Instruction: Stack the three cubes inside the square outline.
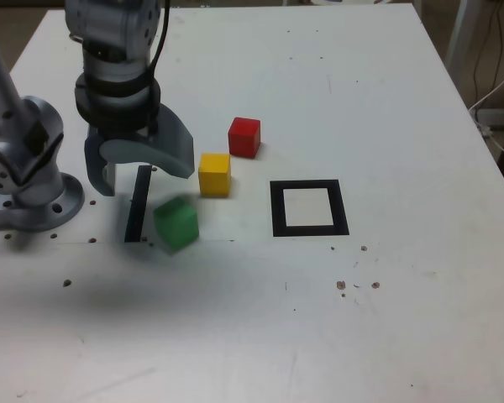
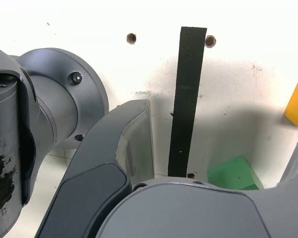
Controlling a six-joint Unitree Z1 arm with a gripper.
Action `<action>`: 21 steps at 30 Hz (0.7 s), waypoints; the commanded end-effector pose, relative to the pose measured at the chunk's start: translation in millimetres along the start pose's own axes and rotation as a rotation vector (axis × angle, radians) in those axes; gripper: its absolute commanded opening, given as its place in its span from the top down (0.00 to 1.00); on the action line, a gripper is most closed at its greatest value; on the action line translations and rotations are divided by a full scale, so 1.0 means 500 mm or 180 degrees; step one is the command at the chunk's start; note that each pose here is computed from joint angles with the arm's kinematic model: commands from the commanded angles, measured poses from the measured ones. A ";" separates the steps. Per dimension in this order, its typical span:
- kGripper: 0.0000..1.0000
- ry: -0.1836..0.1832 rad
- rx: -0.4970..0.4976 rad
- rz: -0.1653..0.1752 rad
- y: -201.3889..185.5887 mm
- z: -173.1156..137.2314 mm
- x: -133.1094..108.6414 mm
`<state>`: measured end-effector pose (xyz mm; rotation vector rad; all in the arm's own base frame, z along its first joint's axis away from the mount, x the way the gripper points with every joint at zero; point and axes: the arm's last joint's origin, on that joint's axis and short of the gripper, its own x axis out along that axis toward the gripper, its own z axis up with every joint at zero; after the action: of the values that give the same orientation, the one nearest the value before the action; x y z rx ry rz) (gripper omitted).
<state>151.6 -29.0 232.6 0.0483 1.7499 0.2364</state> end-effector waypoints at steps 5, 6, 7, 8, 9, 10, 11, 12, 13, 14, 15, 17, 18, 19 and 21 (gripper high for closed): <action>0.01 -0.0025 -0.0014 0.0002 0.001 0.002 -0.002; 0.01 -0.0027 -0.0013 0.0007 0.001 0.002 -0.003; 0.01 -0.0030 -0.0009 0.0011 0.001 0.003 -0.003; 0.01 -0.0034 -0.0006 0.0015 0.001 0.003 -0.003; 0.01 -0.0038 -0.0001 0.0019 0.001 0.004 -0.003; 0.01 -0.0043 0.0006 0.0022 0.001 0.004 -0.004; 0.01 -0.0048 0.0013 0.0023 0.001 0.004 -0.005; 0.01 -0.0054 0.0021 0.0024 0.001 0.005 -0.005; 0.01 -0.0060 0.0031 0.0025 0.001 0.005 -0.006; 0.01 -0.0070 0.0046 0.0027 0.002 0.006 -0.007; 0.01 -0.0078 0.0061 0.0029 0.002 0.007 -0.008; 0.01 -0.0084 0.0092 0.0033 0.004 0.010 -0.010; 0.01 -0.0084 0.0111 0.0035 0.006 0.013 -0.010; 0.01 -0.0081 0.0132 0.0036 0.008 0.016 -0.011; 0.01 -0.0074 0.0170 0.0039 0.014 0.025 -0.014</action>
<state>160.9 -23.1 238.5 0.0968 1.7273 0.1960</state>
